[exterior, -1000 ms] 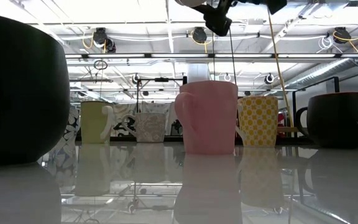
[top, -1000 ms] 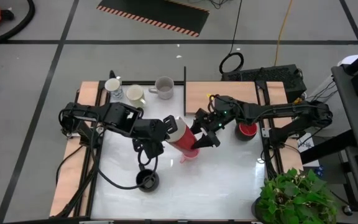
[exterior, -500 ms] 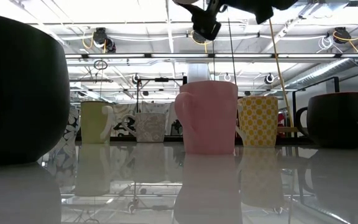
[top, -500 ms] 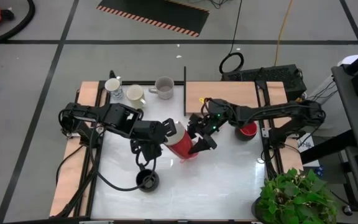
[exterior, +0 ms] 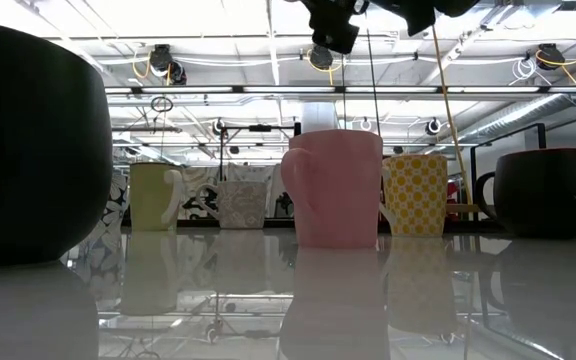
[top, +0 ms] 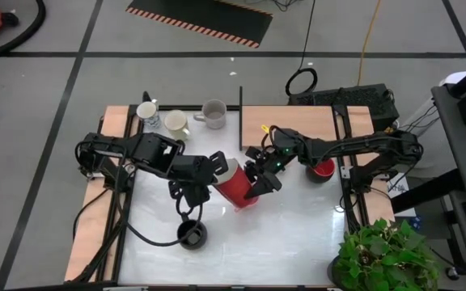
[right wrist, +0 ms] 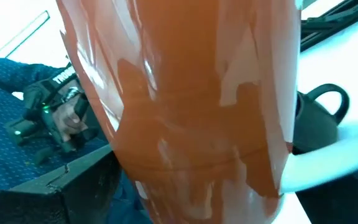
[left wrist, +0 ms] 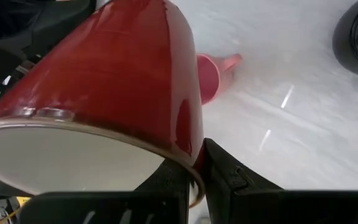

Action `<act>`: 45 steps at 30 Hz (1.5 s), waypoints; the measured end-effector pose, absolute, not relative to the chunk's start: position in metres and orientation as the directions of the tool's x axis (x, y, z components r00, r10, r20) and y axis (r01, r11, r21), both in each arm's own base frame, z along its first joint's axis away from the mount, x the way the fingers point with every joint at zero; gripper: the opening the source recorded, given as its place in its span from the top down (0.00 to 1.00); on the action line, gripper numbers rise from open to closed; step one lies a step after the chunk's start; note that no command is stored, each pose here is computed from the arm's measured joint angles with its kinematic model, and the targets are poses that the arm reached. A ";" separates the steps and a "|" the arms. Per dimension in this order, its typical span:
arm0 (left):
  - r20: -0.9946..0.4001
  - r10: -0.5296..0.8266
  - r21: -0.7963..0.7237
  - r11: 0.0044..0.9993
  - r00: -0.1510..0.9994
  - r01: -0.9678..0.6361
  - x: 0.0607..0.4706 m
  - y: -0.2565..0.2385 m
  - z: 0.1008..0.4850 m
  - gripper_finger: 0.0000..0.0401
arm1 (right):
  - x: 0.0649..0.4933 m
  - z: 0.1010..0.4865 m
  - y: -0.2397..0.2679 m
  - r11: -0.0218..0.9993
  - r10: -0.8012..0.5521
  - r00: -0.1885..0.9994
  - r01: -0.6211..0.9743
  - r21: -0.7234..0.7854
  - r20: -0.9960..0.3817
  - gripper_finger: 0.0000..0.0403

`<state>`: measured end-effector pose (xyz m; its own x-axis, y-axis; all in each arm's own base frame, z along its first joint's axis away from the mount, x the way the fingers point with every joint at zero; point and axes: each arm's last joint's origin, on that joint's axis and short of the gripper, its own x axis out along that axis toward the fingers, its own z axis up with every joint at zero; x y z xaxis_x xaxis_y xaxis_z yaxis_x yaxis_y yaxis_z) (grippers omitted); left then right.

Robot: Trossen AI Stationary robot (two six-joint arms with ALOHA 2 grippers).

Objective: Place coffee mugs
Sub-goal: Put the orange mug on the shelf

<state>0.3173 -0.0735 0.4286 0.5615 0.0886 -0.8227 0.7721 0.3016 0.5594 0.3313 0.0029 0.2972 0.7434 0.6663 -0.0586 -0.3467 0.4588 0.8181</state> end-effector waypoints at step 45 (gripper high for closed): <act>-0.736 0.187 0.514 0.779 0.651 0.358 0.320 -0.067 0.439 0.08 | 0.333 0.308 -0.019 0.557 0.533 0.846 -0.363 0.747 0.013 0.07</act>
